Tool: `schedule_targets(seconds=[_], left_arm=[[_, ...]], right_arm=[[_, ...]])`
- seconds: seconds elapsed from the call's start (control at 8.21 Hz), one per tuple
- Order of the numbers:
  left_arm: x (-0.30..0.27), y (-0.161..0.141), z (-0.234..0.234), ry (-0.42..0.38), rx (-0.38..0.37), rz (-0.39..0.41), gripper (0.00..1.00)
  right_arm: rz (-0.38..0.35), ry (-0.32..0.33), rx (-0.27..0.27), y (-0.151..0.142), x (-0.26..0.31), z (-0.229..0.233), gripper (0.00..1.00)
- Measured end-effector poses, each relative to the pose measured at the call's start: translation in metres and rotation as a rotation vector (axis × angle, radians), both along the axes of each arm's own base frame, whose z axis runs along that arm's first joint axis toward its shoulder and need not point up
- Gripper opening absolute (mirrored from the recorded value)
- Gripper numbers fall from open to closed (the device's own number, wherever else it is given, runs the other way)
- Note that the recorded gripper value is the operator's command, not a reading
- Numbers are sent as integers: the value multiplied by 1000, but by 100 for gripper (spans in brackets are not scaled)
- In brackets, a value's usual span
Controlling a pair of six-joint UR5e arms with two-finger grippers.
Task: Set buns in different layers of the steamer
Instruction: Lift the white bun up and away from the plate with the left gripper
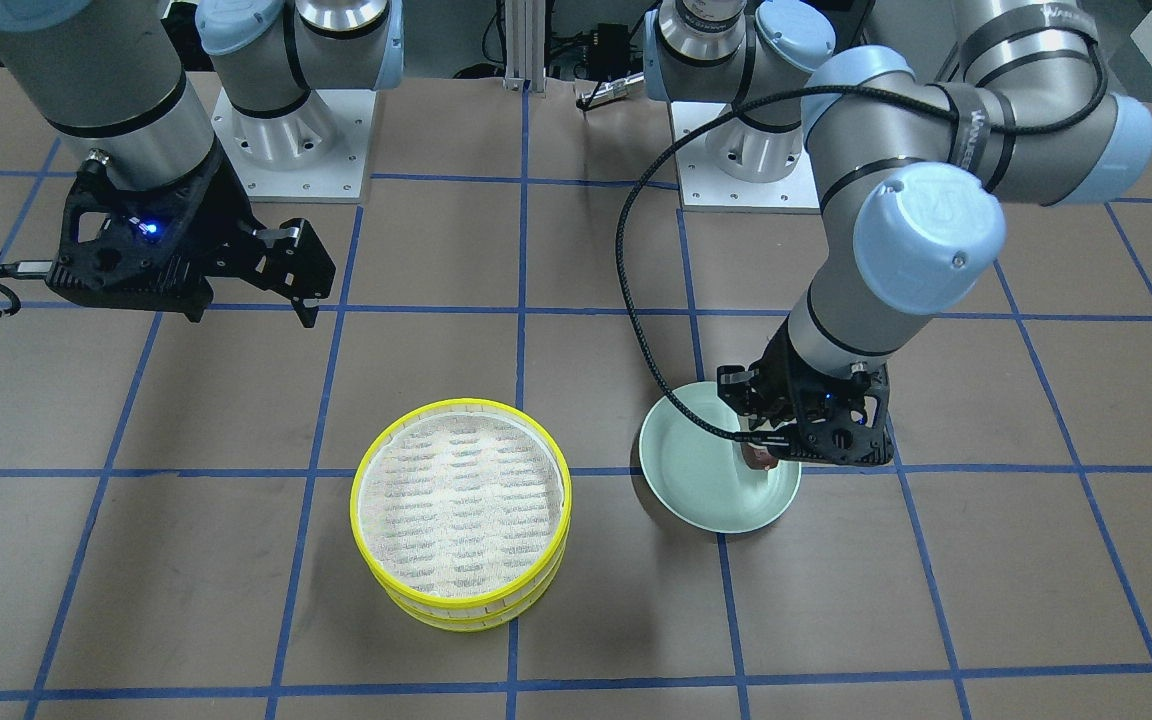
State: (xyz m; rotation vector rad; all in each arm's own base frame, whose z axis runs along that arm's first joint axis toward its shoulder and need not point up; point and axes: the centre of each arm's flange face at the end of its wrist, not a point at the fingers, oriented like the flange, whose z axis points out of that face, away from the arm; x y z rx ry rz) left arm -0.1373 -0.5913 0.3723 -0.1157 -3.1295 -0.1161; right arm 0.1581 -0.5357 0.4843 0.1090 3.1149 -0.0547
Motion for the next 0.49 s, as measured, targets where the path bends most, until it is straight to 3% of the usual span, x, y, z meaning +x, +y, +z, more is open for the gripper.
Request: schedule_targets(seconds=[0.49], left_arm=[[3,28,61,-34,-37,18,0]], right_arm=[[0,-5,-2,-4,1,-4,100]])
